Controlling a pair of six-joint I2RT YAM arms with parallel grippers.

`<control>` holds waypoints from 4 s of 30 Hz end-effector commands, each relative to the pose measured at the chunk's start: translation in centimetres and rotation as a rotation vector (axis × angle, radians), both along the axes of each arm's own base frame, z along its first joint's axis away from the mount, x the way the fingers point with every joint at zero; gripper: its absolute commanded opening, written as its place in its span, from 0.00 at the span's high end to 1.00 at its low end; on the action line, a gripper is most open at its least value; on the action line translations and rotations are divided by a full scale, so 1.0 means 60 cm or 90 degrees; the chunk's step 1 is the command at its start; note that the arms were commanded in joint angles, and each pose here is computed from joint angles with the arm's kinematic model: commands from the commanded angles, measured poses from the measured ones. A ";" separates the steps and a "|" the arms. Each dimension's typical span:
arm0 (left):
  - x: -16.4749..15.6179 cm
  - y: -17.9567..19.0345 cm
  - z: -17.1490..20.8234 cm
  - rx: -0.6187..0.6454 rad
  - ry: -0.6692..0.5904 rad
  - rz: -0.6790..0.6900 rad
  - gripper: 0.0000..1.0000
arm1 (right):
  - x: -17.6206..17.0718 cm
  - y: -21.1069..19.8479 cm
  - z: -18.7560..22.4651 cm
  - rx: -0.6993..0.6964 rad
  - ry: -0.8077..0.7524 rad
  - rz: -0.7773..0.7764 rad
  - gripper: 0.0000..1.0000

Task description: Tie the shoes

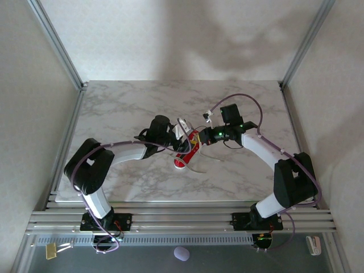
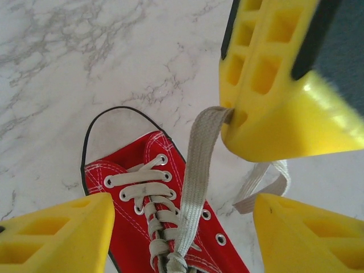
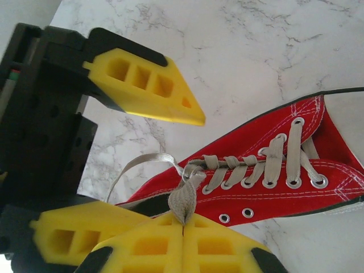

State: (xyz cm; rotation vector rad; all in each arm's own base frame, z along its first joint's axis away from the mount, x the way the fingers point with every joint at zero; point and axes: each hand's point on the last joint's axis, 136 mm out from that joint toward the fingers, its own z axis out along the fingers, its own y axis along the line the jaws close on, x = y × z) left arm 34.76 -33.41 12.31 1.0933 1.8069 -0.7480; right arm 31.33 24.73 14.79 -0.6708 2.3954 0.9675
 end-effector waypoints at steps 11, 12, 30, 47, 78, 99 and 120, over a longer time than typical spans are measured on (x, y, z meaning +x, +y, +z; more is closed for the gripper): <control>0.021 -0.022 0.009 -0.015 0.005 -0.033 0.77 | -0.012 0.006 0.015 0.005 -0.011 0.019 1.00; 0.021 -0.023 0.008 -0.016 0.007 -0.034 0.82 | -0.013 0.007 0.016 0.005 -0.012 0.019 1.00; 0.027 0.024 0.023 -0.081 0.048 0.043 1.00 | 0.001 -0.012 -0.052 -0.148 -0.018 -0.029 0.93; 0.038 0.033 -0.001 -0.107 0.173 0.123 1.00 | -0.137 -0.061 -0.104 -0.297 -0.040 -0.144 0.55; 0.044 0.035 -0.025 -0.143 0.250 0.136 1.00 | -0.185 -0.023 -0.241 -0.450 -0.009 -0.037 0.61; 0.034 0.037 -0.013 -0.144 0.242 0.122 1.00 | -0.160 -0.005 0.007 -0.221 -0.179 -0.141 1.00; 0.024 0.041 -0.012 -0.143 0.238 0.119 1.00 | -0.056 -0.143 0.082 -0.252 -0.191 -0.352 1.00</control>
